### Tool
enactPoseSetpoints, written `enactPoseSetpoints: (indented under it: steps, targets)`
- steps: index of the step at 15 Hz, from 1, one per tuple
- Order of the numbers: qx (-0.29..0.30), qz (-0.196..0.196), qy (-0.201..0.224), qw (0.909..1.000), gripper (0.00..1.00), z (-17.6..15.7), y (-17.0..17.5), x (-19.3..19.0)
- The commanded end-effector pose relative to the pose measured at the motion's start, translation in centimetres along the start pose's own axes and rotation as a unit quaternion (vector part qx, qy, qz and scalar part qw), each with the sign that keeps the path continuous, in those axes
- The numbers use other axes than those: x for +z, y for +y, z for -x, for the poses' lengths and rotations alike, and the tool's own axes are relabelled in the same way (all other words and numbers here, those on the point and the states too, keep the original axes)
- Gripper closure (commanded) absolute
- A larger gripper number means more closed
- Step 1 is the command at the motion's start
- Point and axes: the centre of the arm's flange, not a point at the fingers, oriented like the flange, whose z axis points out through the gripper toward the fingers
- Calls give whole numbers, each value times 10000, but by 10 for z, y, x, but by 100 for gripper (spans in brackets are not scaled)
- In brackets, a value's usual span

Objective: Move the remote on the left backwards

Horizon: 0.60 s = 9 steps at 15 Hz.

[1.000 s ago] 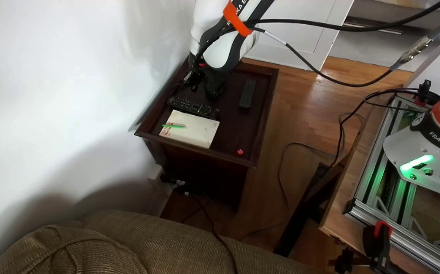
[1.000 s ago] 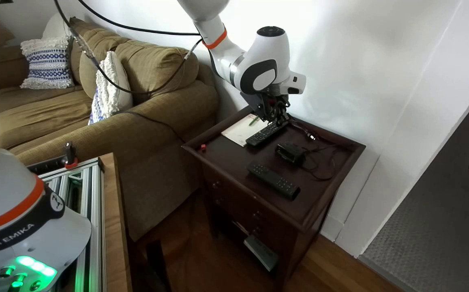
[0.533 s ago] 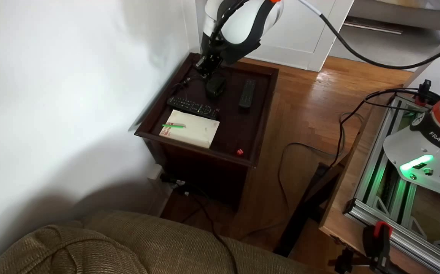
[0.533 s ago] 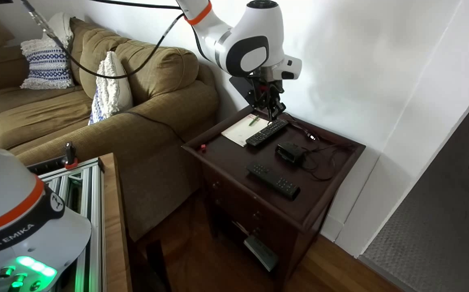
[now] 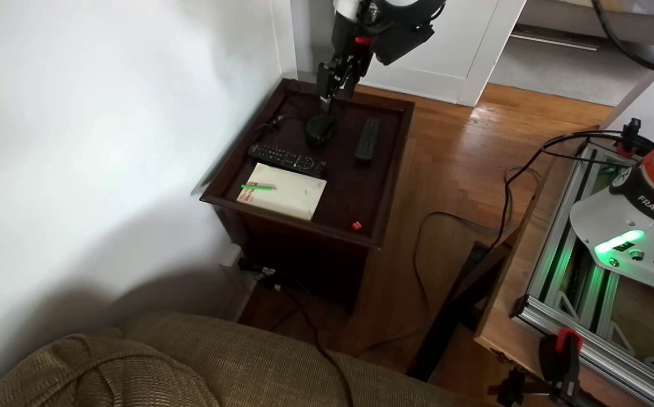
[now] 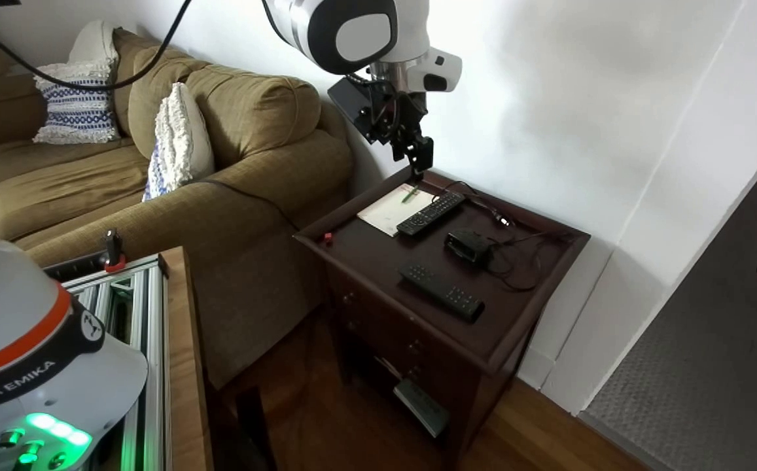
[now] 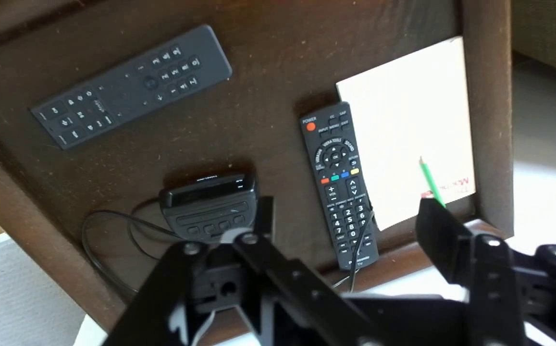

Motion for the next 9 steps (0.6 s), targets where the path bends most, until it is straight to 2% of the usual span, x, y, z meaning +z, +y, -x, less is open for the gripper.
enactPoseSetpoints:
  steps: [1,3,4,9]
  targets:
    - [43,-46,14,10000,0,30,8,-33]
    - [128,7,-7,9999,0,35,10,-40]
    - [47,9,63,10000,0,17,3,-27]
    - [39,7,87,10000,0,16,2,-30]
